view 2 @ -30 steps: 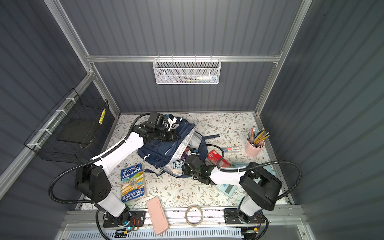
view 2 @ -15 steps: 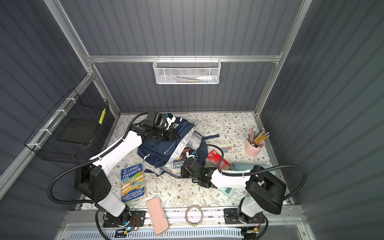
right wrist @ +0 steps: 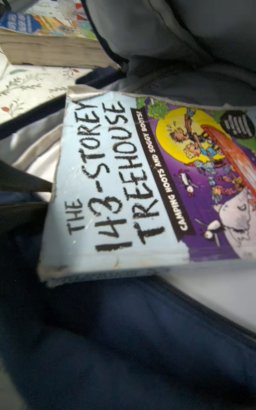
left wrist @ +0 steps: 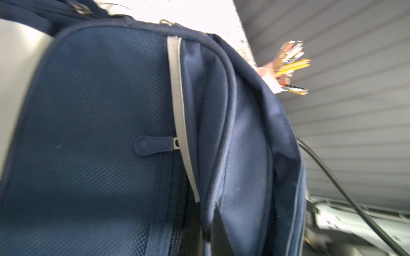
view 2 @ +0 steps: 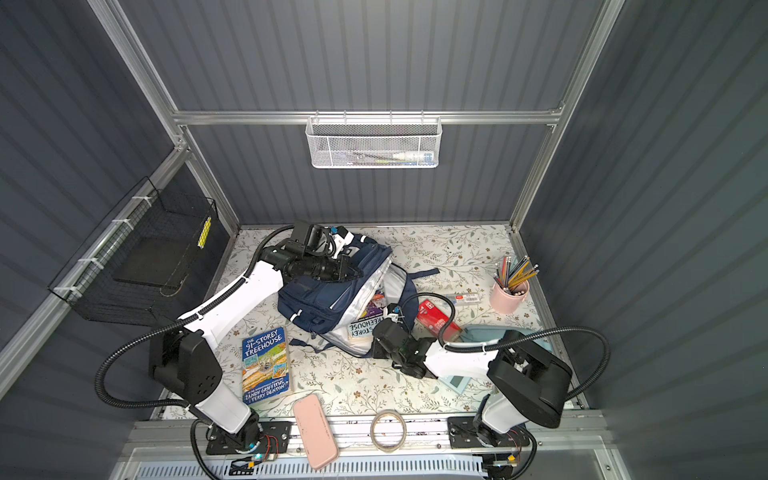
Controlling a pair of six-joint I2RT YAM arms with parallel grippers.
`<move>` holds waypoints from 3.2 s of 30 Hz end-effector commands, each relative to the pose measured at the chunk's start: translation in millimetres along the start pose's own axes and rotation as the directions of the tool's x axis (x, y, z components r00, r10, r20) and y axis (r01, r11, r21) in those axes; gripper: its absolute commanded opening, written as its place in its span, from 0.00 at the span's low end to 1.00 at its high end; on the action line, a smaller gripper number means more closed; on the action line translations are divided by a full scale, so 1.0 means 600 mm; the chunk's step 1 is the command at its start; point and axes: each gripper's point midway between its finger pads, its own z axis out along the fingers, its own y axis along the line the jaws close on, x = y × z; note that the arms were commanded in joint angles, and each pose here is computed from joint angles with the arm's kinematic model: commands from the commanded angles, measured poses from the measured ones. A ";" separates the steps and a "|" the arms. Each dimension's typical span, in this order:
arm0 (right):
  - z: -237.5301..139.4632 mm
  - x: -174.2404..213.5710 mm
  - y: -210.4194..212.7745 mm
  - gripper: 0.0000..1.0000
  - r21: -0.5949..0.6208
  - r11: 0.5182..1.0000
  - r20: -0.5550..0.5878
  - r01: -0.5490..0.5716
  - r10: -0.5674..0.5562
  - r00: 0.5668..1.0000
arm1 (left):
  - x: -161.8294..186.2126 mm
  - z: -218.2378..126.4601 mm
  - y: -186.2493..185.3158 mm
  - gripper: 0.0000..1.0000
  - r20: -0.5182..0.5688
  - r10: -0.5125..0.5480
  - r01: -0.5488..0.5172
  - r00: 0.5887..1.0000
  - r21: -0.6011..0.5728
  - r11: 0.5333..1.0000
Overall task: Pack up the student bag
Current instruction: 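Push the 143-Storey Treehouse paperback down into the backpack with the right gripper, then release the paperback inside the backpack and withdraw the right gripper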
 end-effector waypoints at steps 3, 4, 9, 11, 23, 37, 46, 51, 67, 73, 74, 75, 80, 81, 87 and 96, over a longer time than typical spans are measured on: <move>0.021 -0.100 0.005 0.14 -0.027 0.999 0.180 0.033 -0.027 0.983 | -0.021 -0.029 -0.093 0.00 -0.003 0.174 -0.169 0.985 0.214 0.962; 0.025 -0.112 0.010 0.14 -0.030 0.999 0.190 0.042 -0.035 0.981 | -0.018 -0.025 -0.092 0.00 -0.018 0.175 -0.167 0.984 0.223 0.960; 0.033 -0.156 0.053 0.14 -0.061 0.991 0.241 0.116 -0.098 0.966 | -0.007 -0.012 -0.072 0.00 -0.072 0.159 -0.141 0.985 0.209 0.968; 0.030 -0.158 0.056 0.17 -0.071 0.991 0.238 0.111 -0.091 0.967 | -0.013 -0.016 -0.052 0.00 -0.062 0.132 -0.121 0.989 0.158 0.980; -0.023 -0.131 0.002 0.52 -0.119 0.993 0.073 0.024 -0.016 0.997 | -0.023 -0.020 -0.004 0.00 -0.031 0.066 -0.066 0.997 0.028 0.997; -0.060 -0.204 -0.056 0.89 -0.105 0.994 0.155 -0.038 0.054 0.986 | -0.020 -0.025 -0.011 0.00 -0.022 0.082 -0.081 0.996 0.046 0.996; 0.024 -0.232 -0.050 0.82 -0.190 0.981 -0.012 -0.044 0.042 0.999 | -0.027 -0.025 -0.022 0.00 -0.010 0.079 -0.078 0.997 0.092 0.993; 0.061 -0.219 -0.043 0.72 -0.292 0.952 -0.126 -0.093 0.058 0.990 | -0.026 -0.024 -0.024 0.00 -0.012 0.078 -0.076 0.997 0.103 0.992; 0.125 -0.159 0.010 0.18 -0.462 0.833 -0.304 -0.305 0.175 0.937 | -0.007 0.002 0.004 0.00 -0.032 0.017 -0.013 0.999 0.117 0.993; 0.077 -0.172 0.031 0.00 -0.504 0.824 -0.244 -0.261 0.153 0.957 | -0.023 -0.016 -0.008 0.00 -0.013 0.046 -0.045 0.999 0.100 0.994; 0.062 -0.173 0.034 0.00 -0.512 0.822 -0.230 -0.249 0.148 0.962 | -0.027 -0.021 -0.009 0.00 -0.009 0.054 -0.053 0.998 0.095 0.994; 0.045 -0.176 0.038 0.00 -0.523 0.818 -0.215 -0.239 0.145 0.966 | -0.031 -0.024 -0.010 0.00 -0.006 0.064 -0.063 0.998 0.088 0.994; 0.000 -0.183 0.070 0.00 -0.571 0.796 -0.181 -0.201 0.117 0.977 | -0.046 -0.035 -0.006 0.00 0.001 0.084 -0.084 0.996 0.076 0.994; -0.002 -0.185 0.073 0.00 -0.582 0.787 -0.179 -0.204 0.120 0.976 | -0.048 -0.037 -0.007 0.00 0.005 0.088 -0.088 0.996 0.076 0.993; -0.040 -0.193 0.072 0.00 -0.582 0.793 -0.135 -0.180 0.124 0.983 | -0.056 -0.051 0.004 0.00 0.020 0.112 -0.112 0.994 0.043 0.993; 0.020 -0.229 0.106 0.00 -0.638 0.726 -0.189 -0.257 0.176 0.966 | -0.066 -0.051 -0.023 0.00 0.039 0.111 -0.115 0.993 0.138 0.984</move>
